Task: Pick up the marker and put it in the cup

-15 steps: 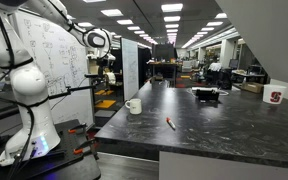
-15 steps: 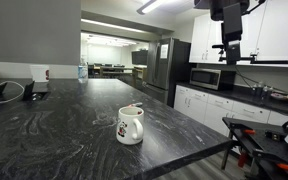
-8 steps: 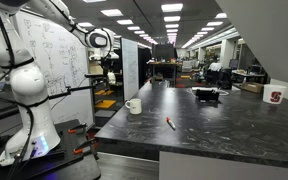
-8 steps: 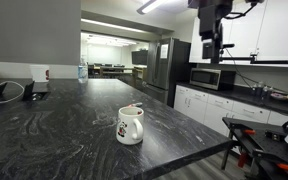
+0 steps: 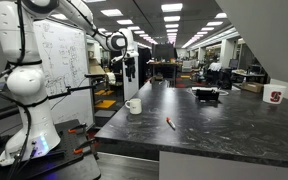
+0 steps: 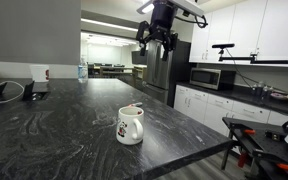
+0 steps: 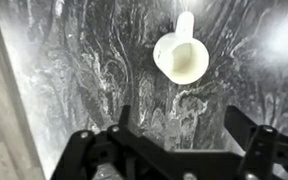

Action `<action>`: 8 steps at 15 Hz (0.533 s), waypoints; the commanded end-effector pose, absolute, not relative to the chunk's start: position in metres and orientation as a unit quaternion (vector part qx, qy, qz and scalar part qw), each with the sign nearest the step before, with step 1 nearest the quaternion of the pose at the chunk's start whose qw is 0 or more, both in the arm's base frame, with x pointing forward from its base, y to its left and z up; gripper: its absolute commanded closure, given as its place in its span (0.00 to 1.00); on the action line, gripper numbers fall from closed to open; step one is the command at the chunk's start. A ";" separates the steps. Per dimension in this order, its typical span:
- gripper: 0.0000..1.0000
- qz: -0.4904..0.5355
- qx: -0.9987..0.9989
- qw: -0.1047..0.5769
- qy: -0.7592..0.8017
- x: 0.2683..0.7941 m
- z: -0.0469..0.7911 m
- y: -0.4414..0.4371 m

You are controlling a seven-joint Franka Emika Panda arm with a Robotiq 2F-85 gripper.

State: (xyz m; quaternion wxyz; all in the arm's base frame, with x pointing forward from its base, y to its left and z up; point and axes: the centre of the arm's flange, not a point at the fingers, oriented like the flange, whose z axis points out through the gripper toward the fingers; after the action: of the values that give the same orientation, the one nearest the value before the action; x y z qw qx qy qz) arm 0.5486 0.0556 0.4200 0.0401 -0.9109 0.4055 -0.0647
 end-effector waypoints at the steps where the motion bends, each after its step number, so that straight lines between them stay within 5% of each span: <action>1: 0.00 -0.067 -0.865 0.027 0.497 0.601 0.420 0.033; 8: 0.00 -0.069 -0.796 0.047 0.599 0.637 0.394 -0.029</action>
State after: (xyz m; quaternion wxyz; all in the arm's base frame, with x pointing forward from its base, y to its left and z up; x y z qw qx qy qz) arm 0.6216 -0.0225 0.3997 0.0361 -0.8207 0.5654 -0.0739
